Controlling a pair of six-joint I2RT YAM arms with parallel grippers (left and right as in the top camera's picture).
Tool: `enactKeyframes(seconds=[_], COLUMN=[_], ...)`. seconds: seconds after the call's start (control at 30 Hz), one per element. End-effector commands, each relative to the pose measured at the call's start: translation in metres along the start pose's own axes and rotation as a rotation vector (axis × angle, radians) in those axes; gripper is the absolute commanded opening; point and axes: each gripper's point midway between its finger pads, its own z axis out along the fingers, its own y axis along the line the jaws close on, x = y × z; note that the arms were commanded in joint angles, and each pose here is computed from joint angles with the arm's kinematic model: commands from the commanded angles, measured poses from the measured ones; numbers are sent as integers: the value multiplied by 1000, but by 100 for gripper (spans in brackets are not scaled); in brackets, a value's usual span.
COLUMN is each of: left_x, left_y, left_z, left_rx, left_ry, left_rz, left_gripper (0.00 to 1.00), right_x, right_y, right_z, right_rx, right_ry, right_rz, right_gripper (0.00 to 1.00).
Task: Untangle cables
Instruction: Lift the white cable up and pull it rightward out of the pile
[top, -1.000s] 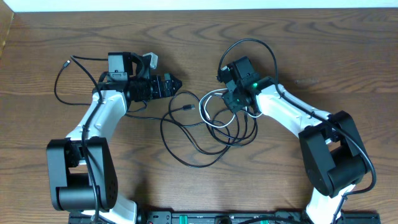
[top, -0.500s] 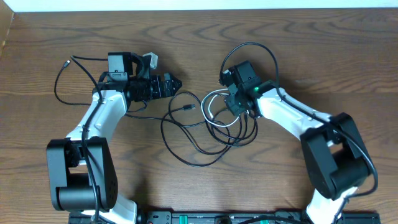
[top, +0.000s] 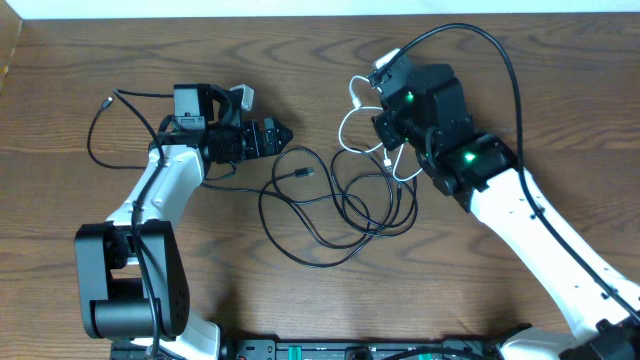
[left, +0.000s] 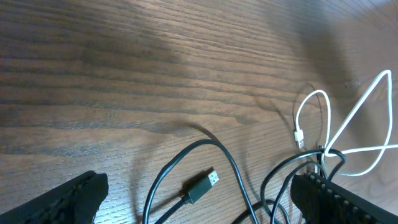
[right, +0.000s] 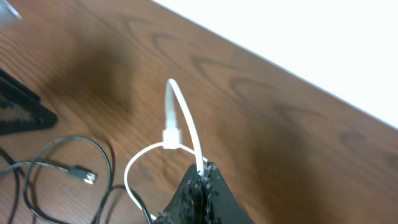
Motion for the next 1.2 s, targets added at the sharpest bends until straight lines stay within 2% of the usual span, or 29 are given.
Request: enactKeyframes(seconds=[0.0,0.5,0.67,0.87,1.17], left_x=[-8,-8,-8,-8,-8], left_y=[1,1,1,1,1], left_z=[-1,-1,-1,-1,-1], left_rx=[-10,-10,-10,-10,-10], left_ry=[-15,-15,-15,-15,-15], left_rz=[17,17,17,17,17], left_gripper=[100,100,100,100,100], right_x=[-35,-124,-140,-140,-143], right_y=[0,-12,-19,-70,-113], right_z=[-32,-178,-215,-255,-311], right_rx=[7,43,72,349,623], right_ry=[-117,-547,-658,-721,-833], right_rz=[1,18,30,145,239], right_gripper=[1,1,1,1,1])
